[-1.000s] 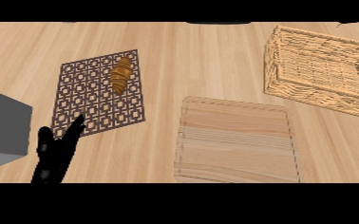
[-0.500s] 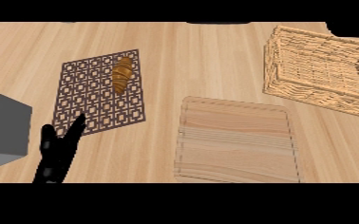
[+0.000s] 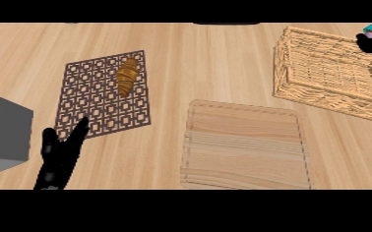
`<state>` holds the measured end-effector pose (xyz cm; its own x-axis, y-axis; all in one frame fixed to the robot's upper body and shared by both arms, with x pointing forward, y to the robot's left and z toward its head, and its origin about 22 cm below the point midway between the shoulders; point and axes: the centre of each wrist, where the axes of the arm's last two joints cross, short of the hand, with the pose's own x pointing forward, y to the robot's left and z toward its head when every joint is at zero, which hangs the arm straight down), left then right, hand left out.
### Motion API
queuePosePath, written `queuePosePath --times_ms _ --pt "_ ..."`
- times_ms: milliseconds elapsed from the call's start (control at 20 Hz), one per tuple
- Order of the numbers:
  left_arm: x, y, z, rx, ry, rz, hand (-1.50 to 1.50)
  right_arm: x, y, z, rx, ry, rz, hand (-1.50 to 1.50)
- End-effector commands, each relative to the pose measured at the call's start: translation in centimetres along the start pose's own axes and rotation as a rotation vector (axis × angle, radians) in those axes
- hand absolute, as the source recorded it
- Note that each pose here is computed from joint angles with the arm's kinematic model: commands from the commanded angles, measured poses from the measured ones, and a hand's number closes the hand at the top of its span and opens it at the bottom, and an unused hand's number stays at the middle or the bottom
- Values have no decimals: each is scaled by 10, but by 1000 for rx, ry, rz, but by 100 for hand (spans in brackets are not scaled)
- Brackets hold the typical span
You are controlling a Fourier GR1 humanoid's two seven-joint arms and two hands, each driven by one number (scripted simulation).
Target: Pick the cupcake from the cutting board and place it in the basket
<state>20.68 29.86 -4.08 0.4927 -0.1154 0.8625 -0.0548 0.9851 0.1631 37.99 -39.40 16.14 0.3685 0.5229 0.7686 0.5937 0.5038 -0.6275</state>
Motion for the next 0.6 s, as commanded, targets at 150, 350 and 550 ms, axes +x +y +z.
queuePosePath --times_ms 150,350,550 --pt "-20 0 -1 -21 41 29 0 -34 -11 -13 -15 -69 110 -150" --pt "-6 -15 -4 -21 65 10 0 -16 -27 -16 -20 -73 82 -150" --pt "-26 -3 5 -30 52 18 0 -11 -50 -29 -83 -69 -43 -150"
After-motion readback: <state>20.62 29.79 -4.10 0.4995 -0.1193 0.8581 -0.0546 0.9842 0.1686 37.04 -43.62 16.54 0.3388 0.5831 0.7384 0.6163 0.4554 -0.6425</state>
